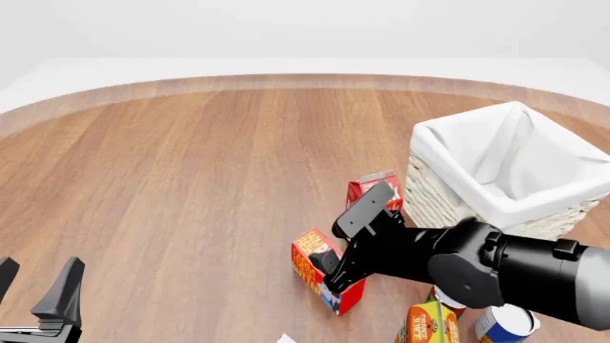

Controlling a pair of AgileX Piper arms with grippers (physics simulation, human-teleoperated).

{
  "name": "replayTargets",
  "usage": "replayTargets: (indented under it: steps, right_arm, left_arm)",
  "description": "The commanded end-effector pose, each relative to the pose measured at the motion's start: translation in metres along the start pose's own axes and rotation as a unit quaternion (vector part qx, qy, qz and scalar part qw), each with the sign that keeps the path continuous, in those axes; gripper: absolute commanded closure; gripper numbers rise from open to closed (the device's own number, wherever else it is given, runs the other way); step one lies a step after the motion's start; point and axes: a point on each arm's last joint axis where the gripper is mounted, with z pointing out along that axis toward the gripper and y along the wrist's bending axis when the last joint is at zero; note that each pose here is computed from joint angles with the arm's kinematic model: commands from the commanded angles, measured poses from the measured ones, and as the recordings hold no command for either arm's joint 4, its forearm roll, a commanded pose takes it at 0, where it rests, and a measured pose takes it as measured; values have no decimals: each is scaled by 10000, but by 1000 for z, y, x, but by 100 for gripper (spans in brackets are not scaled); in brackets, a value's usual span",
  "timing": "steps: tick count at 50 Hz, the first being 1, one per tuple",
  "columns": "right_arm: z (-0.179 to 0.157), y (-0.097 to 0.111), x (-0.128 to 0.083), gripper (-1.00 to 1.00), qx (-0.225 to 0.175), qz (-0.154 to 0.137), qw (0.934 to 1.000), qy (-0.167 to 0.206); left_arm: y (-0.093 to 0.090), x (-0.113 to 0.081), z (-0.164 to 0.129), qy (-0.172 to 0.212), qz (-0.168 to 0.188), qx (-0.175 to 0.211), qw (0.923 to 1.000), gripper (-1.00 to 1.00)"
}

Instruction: Pick up the cream cheese box and the butter, and put them in the basket.

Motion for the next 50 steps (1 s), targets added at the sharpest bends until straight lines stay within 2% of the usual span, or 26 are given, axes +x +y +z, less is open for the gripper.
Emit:
replayTargets:
  steps: [1, 50]
  right_arm:
    - [4, -1, 6, -100, 11, 39, 10000, 61]
    - [30, -5, 32, -100, 77, 99, 9994, 333]
  left_arm:
    - [0, 0, 0, 0, 0, 0, 10000, -100]
    - [0, 0, 0, 0, 0, 0, 10000, -100]
